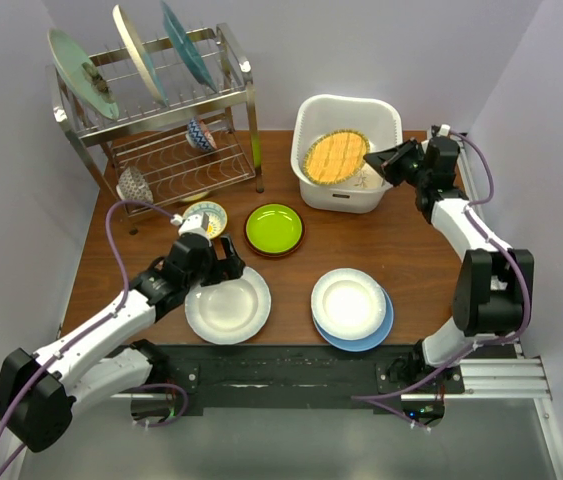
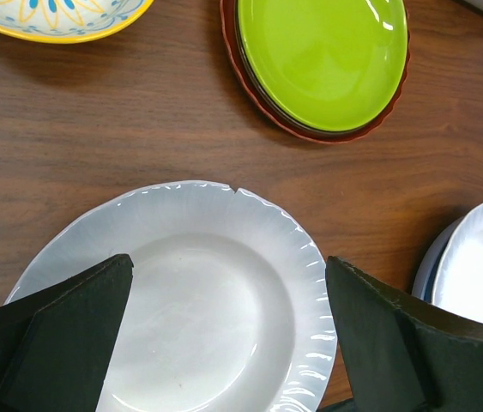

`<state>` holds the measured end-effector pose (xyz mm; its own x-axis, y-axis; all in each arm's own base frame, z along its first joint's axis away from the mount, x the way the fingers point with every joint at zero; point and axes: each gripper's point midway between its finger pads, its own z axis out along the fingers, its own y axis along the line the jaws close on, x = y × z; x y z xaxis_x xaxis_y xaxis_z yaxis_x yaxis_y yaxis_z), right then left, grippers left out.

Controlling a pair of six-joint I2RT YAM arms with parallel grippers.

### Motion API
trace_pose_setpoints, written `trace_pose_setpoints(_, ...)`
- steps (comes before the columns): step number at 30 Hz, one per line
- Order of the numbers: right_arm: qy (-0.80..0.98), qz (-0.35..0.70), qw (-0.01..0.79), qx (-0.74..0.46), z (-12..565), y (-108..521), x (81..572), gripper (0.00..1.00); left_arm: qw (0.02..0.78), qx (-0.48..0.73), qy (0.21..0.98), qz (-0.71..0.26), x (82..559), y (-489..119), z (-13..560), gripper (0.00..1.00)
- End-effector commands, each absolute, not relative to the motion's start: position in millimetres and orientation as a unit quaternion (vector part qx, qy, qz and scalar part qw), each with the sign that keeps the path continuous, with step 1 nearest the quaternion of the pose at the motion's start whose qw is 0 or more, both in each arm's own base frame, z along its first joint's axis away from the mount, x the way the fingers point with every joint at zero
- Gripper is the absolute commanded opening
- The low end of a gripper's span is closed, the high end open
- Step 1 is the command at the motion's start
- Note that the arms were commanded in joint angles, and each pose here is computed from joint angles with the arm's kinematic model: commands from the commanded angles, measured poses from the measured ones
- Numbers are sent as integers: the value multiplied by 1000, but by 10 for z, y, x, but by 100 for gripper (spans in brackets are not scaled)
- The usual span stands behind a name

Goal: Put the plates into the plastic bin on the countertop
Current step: Place the plate in the plastic bin.

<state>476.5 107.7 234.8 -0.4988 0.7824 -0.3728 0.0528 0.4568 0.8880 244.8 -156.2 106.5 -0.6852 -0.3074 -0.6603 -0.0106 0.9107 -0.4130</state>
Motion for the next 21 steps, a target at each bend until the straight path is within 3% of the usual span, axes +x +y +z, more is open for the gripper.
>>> trace_pose_setpoints(1, 701, 487, 455, 253, 2839, 1134, 4941, 0, 402, -90, 888, -205, 2480, -1585, 1133, 100)
trace_pose_setpoints(21, 720, 450, 444, 287, 2463, 891, 5409, 0, 398, -89, 890, -205, 2461, -1586, 1067, 100)
